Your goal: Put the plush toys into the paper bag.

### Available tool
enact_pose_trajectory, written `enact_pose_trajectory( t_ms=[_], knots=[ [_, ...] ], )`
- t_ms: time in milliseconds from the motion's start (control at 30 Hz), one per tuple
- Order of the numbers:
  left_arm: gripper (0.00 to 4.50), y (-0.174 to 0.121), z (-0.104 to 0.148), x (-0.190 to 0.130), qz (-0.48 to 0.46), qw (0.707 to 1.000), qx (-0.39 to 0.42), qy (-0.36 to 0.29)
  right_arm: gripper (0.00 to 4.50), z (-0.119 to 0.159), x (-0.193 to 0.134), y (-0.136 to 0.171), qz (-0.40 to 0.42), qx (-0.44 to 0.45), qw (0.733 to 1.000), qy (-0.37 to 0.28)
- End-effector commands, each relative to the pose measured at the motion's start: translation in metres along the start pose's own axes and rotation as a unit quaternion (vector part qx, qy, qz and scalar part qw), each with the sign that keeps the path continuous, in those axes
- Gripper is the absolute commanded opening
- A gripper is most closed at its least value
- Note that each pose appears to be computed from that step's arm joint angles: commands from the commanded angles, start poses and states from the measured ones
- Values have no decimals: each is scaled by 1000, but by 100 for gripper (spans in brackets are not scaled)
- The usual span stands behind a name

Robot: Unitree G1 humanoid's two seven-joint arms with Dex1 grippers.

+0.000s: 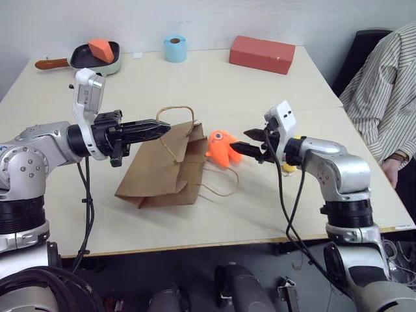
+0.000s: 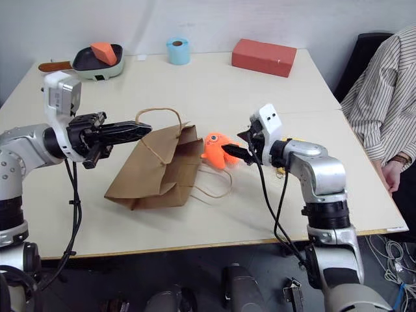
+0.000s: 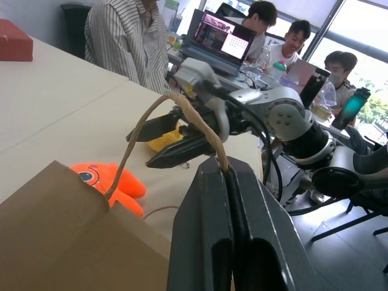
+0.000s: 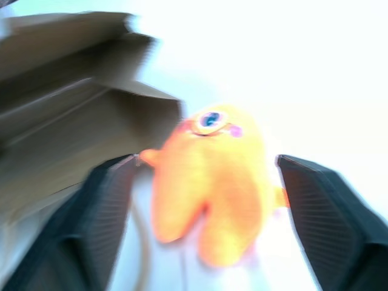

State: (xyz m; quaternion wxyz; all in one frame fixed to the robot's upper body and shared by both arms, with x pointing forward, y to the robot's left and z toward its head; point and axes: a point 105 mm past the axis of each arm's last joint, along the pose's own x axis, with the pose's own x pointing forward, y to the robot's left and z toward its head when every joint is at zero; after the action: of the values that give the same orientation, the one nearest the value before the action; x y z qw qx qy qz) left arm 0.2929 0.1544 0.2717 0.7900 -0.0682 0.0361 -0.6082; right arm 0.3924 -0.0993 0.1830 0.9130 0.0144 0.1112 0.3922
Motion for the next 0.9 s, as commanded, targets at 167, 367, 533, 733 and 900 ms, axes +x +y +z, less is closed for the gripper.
enact_pose_trajectory(
  t_ms=[167,367,533,733,900],
  knots=[
    [0,-6,13,0,-6,999,34,-8,449,-18,39,10,28,65,997,24],
    [0,-4,13,-2,0,999,37,-10,283,-24,37,-10,-27,31,999,16],
    [0,-5,12,-2,0,999,37,-11,119,-12,11,-12,-15,-2,1000,-10],
    [0,-8,14,-1,-9,999,33,-12,10,21,-31,8,46,-43,997,-46],
    [0,-6,14,0,-11,999,32,-13,10,18,-20,54,113,-99,988,-22]
  ],
)
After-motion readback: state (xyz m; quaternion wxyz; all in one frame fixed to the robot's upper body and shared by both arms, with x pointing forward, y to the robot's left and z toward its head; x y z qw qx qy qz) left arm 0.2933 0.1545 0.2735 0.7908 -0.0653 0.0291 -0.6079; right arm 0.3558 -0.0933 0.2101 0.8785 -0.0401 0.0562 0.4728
